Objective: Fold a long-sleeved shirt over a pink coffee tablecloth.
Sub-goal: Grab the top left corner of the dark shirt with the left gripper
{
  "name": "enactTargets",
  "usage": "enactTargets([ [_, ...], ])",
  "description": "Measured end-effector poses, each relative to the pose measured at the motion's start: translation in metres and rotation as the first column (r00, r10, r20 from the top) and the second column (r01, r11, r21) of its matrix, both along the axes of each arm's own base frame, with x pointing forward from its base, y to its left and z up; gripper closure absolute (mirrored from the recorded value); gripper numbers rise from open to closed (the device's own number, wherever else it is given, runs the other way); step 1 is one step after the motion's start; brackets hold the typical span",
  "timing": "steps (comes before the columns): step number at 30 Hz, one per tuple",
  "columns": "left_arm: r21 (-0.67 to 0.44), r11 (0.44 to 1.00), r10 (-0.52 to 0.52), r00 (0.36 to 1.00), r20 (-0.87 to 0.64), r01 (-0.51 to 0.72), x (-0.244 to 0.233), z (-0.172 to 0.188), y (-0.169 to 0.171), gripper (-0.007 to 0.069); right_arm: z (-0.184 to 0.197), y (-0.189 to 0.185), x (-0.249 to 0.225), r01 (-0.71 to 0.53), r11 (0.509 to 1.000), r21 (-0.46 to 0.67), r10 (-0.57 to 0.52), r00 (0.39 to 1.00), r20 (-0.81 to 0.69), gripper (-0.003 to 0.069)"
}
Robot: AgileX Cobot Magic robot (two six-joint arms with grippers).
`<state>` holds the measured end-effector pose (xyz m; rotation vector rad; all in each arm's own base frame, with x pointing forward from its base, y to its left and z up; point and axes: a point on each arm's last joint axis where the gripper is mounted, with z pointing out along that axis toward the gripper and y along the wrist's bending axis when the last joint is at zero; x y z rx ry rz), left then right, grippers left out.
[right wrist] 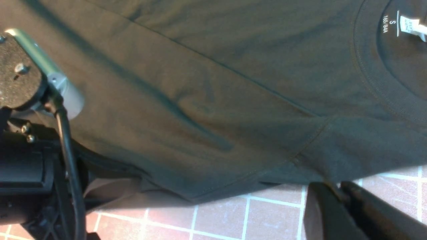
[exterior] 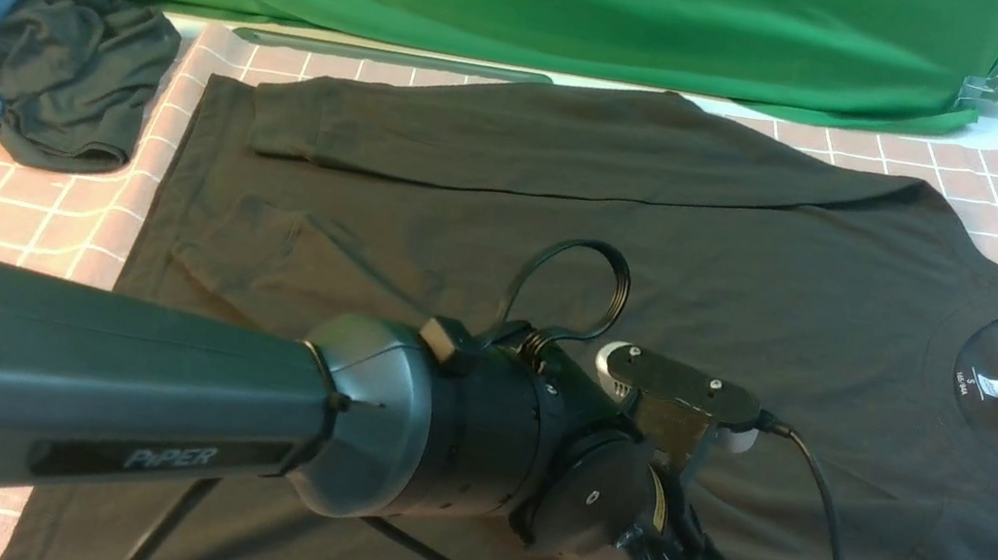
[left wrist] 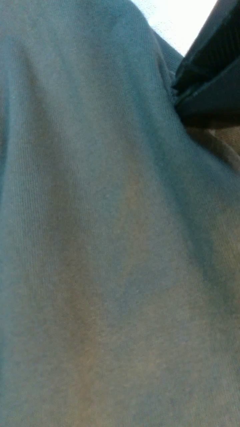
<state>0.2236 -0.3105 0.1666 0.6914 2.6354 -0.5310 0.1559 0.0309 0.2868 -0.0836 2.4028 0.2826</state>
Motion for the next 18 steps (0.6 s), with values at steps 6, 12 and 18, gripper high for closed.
enactTargets([
  [6, 0.026, 0.999, -0.046, 0.999, -0.023, 0.046, -0.012, 0.003, -0.003, 0.0613, 0.000, 0.000, 0.000, 0.000, 1.000, 0.000, 0.000, 1.000, 0.001, 0.0568],
  [12, 0.034, 0.998, -0.047, 0.998, -0.046, 0.049, -0.015, 0.007, -0.001, 0.0613, 0.000, 0.000, 0.000, 0.001, 1.000, 0.000, -0.001, 1.000, 0.003, 0.0564],
  [18, 0.021, 0.998, -0.055, 0.998, -0.012, 0.055, -0.013, 0.009, -0.002, 0.0606, 0.000, 0.000, 0.000, 0.001, 1.000, 0.000, -0.001, 1.000, 0.003, 0.0556],
])
